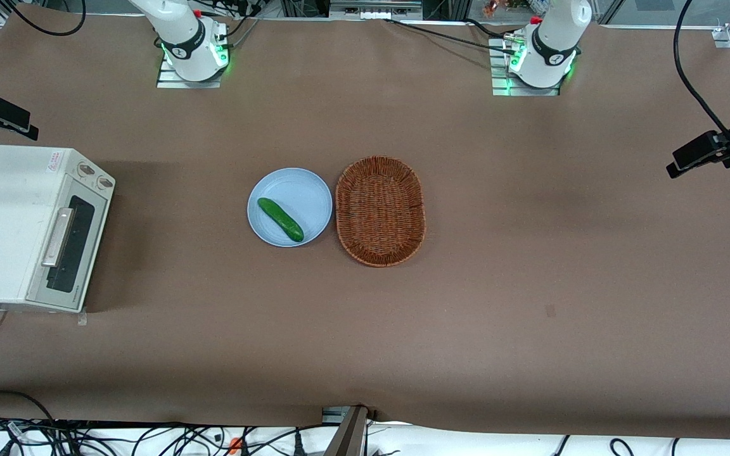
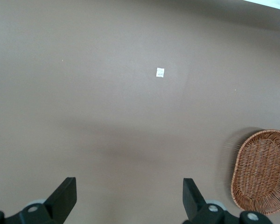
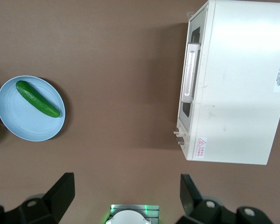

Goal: Open oven door with right arm only

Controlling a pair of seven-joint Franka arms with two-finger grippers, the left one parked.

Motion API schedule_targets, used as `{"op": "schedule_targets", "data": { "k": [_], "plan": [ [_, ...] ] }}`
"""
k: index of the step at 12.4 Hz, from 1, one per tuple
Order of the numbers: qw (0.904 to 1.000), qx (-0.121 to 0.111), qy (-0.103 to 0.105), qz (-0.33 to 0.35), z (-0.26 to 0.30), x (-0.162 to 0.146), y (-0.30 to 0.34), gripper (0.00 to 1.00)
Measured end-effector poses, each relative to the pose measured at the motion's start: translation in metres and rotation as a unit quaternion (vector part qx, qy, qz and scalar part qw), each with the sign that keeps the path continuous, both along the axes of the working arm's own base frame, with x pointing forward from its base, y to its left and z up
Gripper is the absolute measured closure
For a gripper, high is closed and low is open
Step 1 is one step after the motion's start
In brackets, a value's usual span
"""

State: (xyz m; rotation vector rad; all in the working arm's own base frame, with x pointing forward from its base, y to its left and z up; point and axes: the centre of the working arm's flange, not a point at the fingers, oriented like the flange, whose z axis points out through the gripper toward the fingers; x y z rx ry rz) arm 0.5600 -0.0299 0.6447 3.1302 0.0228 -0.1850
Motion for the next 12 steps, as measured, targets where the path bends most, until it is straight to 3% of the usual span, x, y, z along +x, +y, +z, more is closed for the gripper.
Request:
{"op": "schedule_targets", "data": {
  "k": [12],
  "plan": [
    [1.0, 0.0, 0.004, 0.001, -0.0031, 0.0008, 0.0015, 0.0]
  ]
}}
